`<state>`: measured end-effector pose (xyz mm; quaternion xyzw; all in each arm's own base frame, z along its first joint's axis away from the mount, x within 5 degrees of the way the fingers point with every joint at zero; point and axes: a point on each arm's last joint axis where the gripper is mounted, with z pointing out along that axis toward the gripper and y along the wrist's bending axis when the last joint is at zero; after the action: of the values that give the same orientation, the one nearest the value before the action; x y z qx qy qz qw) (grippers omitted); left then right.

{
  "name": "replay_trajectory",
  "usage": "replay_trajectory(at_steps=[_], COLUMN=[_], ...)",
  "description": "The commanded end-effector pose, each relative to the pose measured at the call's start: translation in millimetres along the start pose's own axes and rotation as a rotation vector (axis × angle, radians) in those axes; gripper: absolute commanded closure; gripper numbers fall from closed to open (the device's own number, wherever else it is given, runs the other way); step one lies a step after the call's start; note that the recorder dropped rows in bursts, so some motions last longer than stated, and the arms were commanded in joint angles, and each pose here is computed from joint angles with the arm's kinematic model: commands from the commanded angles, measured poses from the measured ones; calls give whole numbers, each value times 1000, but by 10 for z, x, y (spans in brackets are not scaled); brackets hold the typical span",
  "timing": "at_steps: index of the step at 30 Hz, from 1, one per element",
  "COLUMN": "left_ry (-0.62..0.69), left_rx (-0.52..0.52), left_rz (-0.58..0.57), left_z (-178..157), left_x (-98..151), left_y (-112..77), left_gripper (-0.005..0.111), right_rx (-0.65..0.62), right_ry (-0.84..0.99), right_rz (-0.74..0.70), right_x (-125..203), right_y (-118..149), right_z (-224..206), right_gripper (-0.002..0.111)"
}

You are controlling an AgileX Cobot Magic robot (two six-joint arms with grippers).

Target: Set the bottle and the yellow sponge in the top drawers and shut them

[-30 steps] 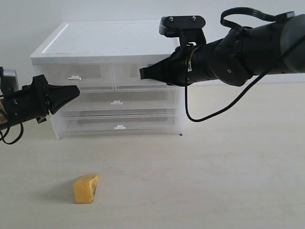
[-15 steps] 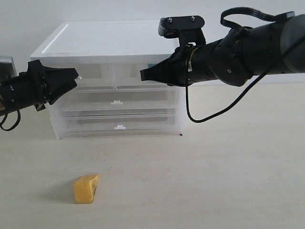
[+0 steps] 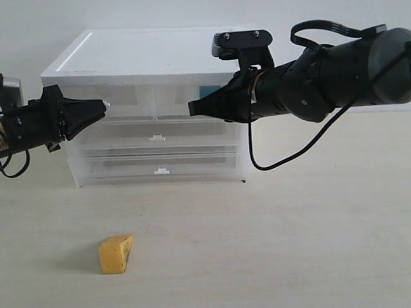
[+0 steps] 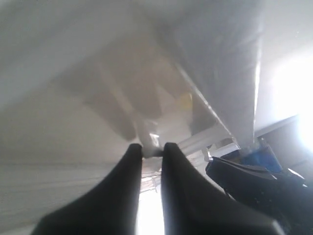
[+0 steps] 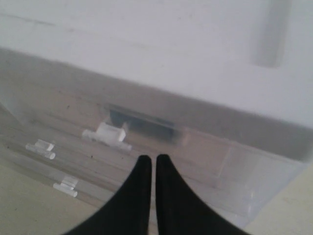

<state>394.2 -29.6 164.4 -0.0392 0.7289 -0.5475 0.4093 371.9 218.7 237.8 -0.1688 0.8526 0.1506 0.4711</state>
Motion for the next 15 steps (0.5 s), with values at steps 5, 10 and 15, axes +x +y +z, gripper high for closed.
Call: replay_trajectory(at_steps=[5, 10, 15], left_ry=[-10, 52, 56], left_rx=[19, 24, 30], left_rz=[-36, -37, -4], left_z=[-71, -64, -133], left_x=[152, 213, 268], left_y=[-5, -29, -182], left_gripper=[103, 103, 103], right_rx=[2, 4, 1], right_ry=[-5, -1, -5], right_rz=[-17, -15, -15], right_x=[-26, -23, -27], right_y=[5, 3, 5], right_z=[-13, -13, -13], right_gripper=[108, 108, 108])
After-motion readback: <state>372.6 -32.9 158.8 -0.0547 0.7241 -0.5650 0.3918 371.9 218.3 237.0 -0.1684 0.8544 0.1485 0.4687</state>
